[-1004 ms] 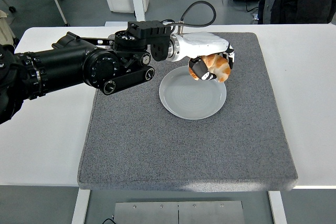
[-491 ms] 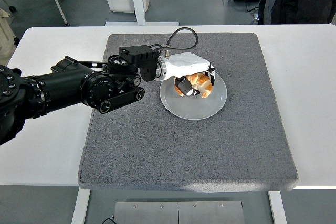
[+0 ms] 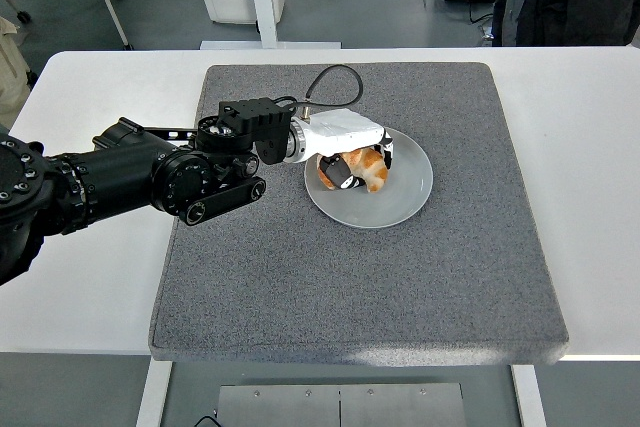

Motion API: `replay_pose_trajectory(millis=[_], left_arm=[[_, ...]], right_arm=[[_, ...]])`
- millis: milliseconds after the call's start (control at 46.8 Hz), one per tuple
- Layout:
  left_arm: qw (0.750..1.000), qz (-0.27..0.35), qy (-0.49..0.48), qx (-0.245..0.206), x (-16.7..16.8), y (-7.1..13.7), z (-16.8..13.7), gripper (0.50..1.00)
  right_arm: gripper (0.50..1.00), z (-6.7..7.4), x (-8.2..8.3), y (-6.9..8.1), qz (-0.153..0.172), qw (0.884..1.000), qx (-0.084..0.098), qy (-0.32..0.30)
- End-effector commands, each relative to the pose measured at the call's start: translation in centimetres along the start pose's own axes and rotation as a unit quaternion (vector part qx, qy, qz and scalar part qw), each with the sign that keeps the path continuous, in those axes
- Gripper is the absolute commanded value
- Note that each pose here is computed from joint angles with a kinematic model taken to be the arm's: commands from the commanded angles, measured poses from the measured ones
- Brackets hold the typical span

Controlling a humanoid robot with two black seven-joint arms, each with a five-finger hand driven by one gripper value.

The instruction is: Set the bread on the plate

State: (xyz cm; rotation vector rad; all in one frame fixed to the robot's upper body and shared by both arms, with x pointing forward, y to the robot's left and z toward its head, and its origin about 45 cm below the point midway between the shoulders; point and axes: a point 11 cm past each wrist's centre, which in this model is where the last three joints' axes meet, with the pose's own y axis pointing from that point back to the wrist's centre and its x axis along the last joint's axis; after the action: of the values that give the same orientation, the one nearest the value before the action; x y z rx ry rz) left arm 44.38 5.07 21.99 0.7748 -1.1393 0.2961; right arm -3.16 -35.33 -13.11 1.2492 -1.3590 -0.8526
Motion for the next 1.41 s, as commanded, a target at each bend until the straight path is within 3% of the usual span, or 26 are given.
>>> replay_pose_trajectory(millis=[0,256,278,299,342,363,385,406,812,1111,1389], left_arm=[[1.000,-0.001,0.001,-0.001,-0.3,0.0,0.0,0.500],[1.000,0.001,0.013,0.001,-0.4,0.0,0.0,0.504],[1.000,0.001,0.014,0.003,-0.5,0.0,-0.1,0.706],[1.000,0.001,0.015,0.003,-0.4,0.0,-0.1,0.801],[1.000,0.001,0.017,0.001,-0.4,0.0,0.0,0.823],[1.000,0.000,0.017,0.000,-0.5,0.0,0.0,0.870],[1.000,0.000,0.017,0.000,-0.5,0.0,0.0,0.959],[1.000,-0.001,0.018,-0.001,-0.5,0.0,0.1,0.996],[0.999,0.010,0.004,-0.033,2.2,-0.2,2.4,0.996],[0.996,0.029,0.044,-0.068,8.8,0.0,6.2,0.996],[0.985,0.103,0.117,-0.071,16.8,3.3,4.5,0.996]], right_arm=[[1.000,0.0,0.0,0.0,0.000,1.000,0.000,-0.001],[1.000,0.0,0.0,0.0,0.000,1.000,0.000,-0.001],[1.000,0.0,0.0,0.0,-0.001,1.000,0.000,0.000],[1.000,0.0,0.0,0.0,0.000,1.000,0.000,-0.001],[1.000,0.0,0.0,0.0,0.000,1.000,0.000,-0.001],[1.000,0.0,0.0,0.0,0.000,1.000,0.000,-0.001],[1.000,0.0,0.0,0.0,0.000,1.000,0.000,0.000],[1.000,0.0,0.0,0.0,0.000,1.000,0.000,0.000],[1.000,0.0,0.0,0.0,0.000,1.000,0.000,-0.001],[1.000,0.0,0.0,0.0,0.000,1.000,0.000,-0.001],[1.000,0.0,0.0,0.0,0.000,1.000,0.000,-0.001]])
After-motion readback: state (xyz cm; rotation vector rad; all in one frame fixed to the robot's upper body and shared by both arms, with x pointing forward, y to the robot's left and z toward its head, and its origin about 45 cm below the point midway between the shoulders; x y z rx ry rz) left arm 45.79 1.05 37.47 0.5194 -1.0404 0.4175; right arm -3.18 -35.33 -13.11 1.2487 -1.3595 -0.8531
